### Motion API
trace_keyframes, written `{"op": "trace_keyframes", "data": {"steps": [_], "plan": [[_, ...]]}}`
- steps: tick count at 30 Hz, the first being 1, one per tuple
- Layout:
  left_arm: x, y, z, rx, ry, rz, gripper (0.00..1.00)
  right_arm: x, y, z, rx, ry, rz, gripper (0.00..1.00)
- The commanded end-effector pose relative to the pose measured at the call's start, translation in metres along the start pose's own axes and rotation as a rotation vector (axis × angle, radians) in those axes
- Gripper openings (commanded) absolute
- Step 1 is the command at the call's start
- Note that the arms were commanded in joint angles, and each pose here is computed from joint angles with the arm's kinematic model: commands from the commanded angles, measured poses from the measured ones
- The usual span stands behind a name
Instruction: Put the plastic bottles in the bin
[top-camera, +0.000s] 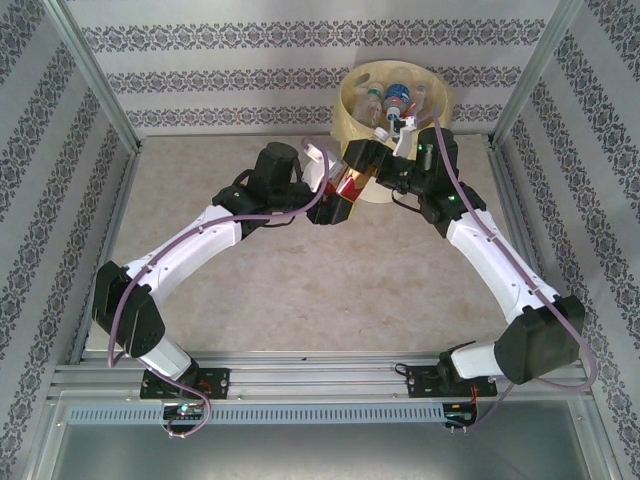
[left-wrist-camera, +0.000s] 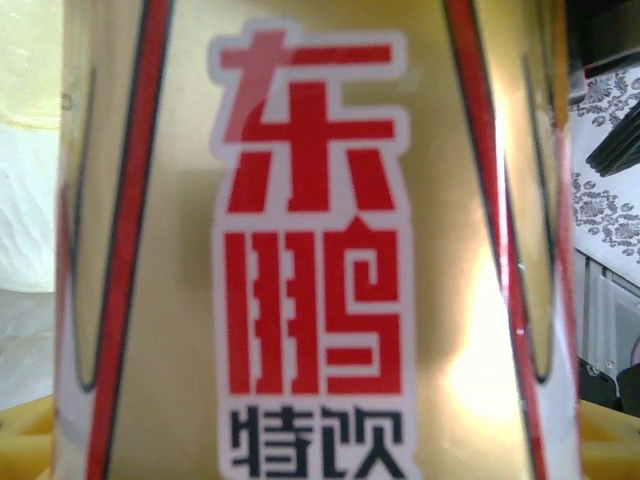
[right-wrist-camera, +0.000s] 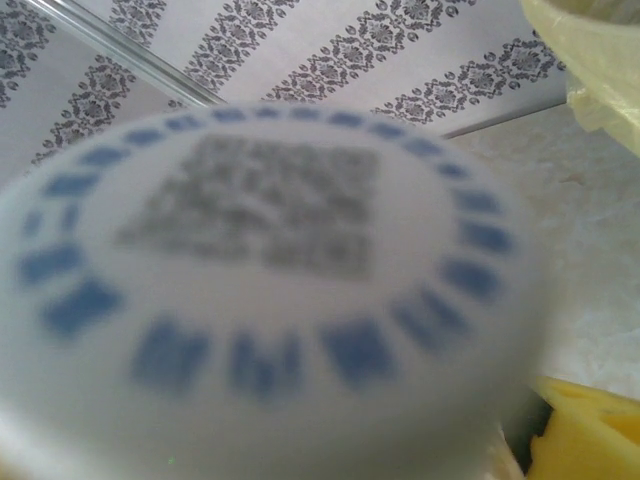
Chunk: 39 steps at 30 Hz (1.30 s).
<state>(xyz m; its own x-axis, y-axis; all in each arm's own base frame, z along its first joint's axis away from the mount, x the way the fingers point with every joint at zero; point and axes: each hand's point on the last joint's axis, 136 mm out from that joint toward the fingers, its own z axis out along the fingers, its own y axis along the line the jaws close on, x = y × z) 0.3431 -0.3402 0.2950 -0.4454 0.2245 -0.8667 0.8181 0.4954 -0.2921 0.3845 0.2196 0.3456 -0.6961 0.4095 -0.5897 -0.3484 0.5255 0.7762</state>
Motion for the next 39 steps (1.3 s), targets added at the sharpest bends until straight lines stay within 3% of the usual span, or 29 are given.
{"op": "trace_keyframes", "data": {"steps": [1,4,9,10,12,16,22,27,33,39], "plan": [[-0.027,-0.019,-0.008,0.046,-0.076,0.079,0.47,-0.007,0.017,-0.003,-0.035,-0.017,-0.038,0.78],[-0.028,-0.018,-0.007,0.049,-0.076,0.079,0.47,-0.006,0.016,-0.006,-0.022,-0.021,-0.056,0.67],[-0.027,-0.01,-0.002,0.017,-0.062,0.057,0.51,-0.007,0.017,-0.007,-0.014,-0.019,-0.072,0.57],[-0.028,-0.007,-0.002,0.0,-0.059,0.043,0.55,-0.008,0.016,-0.008,-0.009,-0.025,-0.074,0.56],[-0.029,-0.003,-0.003,-0.02,-0.057,0.023,0.76,-0.012,0.014,-0.009,0.004,-0.04,-0.079,0.55],[-0.038,-0.001,-0.016,-0.039,-0.123,0.015,0.99,-0.032,0.013,-0.018,0.034,-0.091,-0.112,0.54],[-0.055,0.032,-0.059,-0.217,-0.3,-0.066,1.0,-0.097,0.018,-0.046,0.111,-0.247,-0.21,0.53],[-0.044,0.075,-0.09,-0.509,-0.359,-0.146,1.0,-0.15,0.013,-0.056,0.2,-0.352,-0.282,0.54],[-0.021,0.104,-0.108,-0.711,-0.315,-0.197,1.0,-0.207,-0.025,-0.06,0.346,-0.449,-0.298,0.54],[-0.01,0.112,-0.112,-0.769,-0.284,-0.211,1.0,-0.222,-0.066,-0.043,0.492,-0.362,-0.327,0.55]]}}
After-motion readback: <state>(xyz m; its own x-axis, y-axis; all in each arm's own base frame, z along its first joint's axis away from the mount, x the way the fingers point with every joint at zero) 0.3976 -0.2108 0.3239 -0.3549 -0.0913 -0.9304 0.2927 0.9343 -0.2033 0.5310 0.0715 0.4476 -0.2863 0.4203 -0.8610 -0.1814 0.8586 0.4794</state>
